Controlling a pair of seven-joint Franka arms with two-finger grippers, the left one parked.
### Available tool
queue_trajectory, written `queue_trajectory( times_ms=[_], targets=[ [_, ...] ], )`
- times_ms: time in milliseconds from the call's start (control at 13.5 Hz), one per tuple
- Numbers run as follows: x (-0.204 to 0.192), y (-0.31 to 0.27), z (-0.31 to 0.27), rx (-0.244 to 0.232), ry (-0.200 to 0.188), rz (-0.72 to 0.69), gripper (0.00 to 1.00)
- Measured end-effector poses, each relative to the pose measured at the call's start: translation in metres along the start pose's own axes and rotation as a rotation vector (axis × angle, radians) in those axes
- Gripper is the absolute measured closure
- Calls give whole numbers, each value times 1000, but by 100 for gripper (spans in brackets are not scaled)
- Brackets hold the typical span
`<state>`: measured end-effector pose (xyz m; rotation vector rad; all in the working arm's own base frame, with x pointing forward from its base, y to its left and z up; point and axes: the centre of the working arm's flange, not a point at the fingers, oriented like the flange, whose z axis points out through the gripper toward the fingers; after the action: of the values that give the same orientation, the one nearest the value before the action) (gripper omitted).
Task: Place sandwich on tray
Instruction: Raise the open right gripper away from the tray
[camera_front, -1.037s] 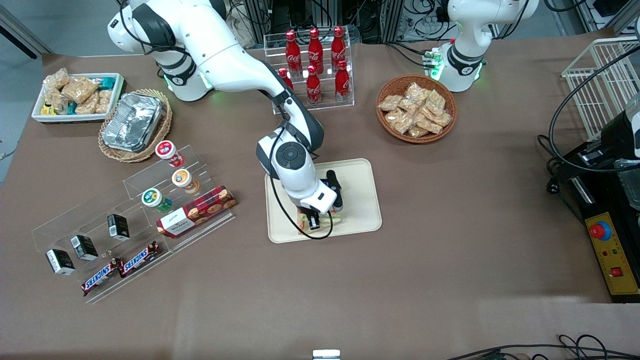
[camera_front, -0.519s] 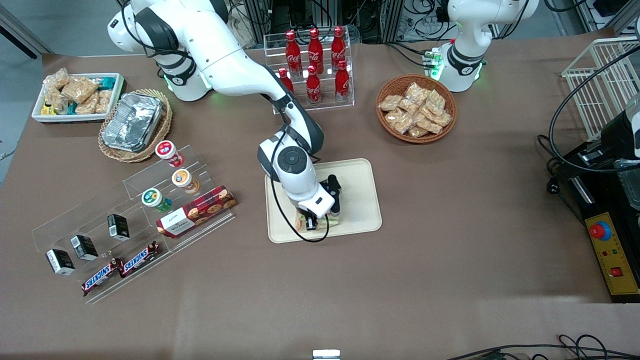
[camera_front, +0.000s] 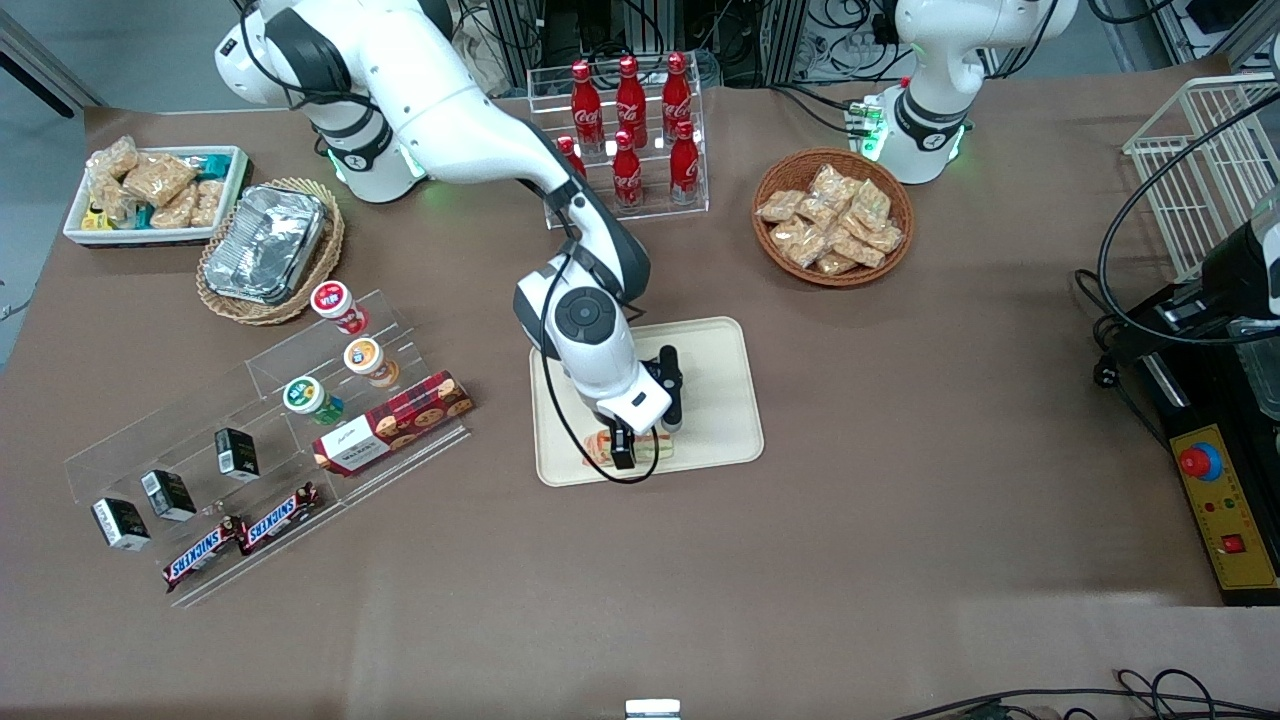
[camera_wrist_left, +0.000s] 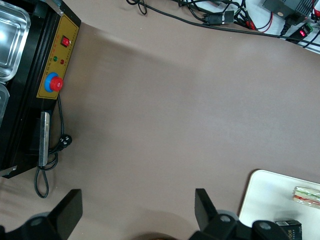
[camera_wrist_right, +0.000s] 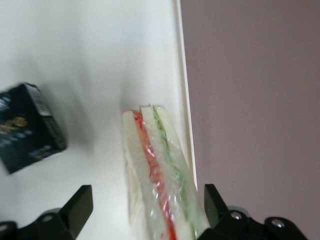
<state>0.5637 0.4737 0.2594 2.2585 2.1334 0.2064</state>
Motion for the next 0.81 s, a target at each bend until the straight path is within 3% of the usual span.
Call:
queue_trajectory(
  times_ms=[148,370,519,667,815],
  targets=[
    [-1,1,-45,32,-9,109,0],
    [-29,10,-121,45,-86,244,0],
    [-71,23,-173,61,-153,401,0],
    [-116,34,-223,40,-222,546,0],
    [-165,41,-267,59,-251,664,0]
  ],
)
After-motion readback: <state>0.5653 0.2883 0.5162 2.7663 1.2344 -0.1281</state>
